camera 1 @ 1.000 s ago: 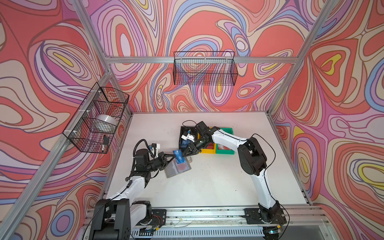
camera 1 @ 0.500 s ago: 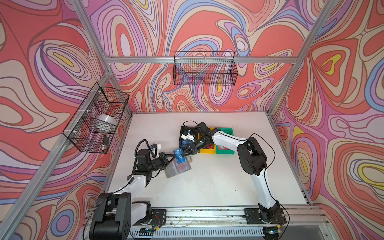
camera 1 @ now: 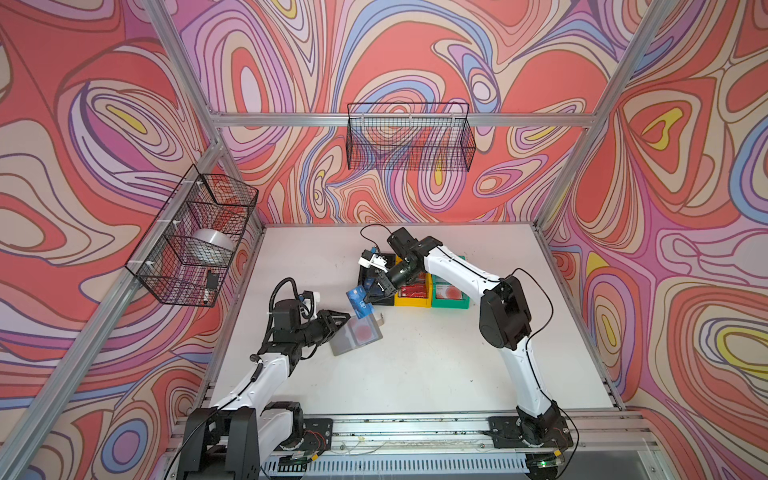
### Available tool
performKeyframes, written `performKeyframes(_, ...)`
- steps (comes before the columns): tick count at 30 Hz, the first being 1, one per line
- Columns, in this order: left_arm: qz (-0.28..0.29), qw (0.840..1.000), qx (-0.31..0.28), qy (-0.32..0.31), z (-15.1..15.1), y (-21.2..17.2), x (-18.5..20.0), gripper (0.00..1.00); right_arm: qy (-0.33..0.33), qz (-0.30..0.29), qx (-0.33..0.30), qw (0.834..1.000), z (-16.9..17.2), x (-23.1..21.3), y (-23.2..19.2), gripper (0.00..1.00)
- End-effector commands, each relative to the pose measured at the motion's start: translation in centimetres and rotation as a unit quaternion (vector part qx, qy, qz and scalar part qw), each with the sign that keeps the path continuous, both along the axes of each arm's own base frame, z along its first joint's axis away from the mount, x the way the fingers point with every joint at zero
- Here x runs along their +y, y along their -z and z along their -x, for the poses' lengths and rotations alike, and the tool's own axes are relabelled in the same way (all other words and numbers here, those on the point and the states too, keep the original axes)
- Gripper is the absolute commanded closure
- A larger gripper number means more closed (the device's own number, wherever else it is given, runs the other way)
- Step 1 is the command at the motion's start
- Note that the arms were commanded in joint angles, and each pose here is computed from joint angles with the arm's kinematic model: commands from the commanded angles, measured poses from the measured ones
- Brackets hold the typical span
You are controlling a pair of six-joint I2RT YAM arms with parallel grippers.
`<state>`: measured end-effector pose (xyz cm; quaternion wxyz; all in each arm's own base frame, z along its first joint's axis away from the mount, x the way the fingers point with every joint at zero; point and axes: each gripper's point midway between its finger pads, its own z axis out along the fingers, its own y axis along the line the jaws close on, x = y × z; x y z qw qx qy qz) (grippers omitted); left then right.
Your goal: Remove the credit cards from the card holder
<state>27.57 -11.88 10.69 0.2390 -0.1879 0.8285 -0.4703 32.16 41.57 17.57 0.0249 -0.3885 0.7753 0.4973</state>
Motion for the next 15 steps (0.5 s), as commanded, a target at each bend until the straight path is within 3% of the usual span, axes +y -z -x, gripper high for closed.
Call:
performKeyframes(1, -0.024, 0.999, 0.02, -0.007, -0.1, 1.0, 0.5, 0.71, -0.031, 0.104, -0.084, 0.991, -0.7, -3.0, 1.8, 1.0)
performKeyframes(8, -0.07, 0.995, 0.076, -0.014, 0.7, 3.6, 1.5, 0.74, -0.025, 0.197, -0.259, 0.945, -4.9, -6.0, 0.8, 1.0)
performKeyframes(12, -0.1, 0.99, 0.098, -0.021, 1.2, 4.9, 2.2, 0.75, -0.021, 0.234, -0.299, 0.925, -6.5, -6.8, 1.8, 1.0)
performKeyframes(15, -0.106, 0.988, 0.11, -0.022, 1.3, 5.9, 2.4, 0.75, -0.024, 0.245, -0.305, 0.92, -7.0, -6.6, 3.0, 1.0)
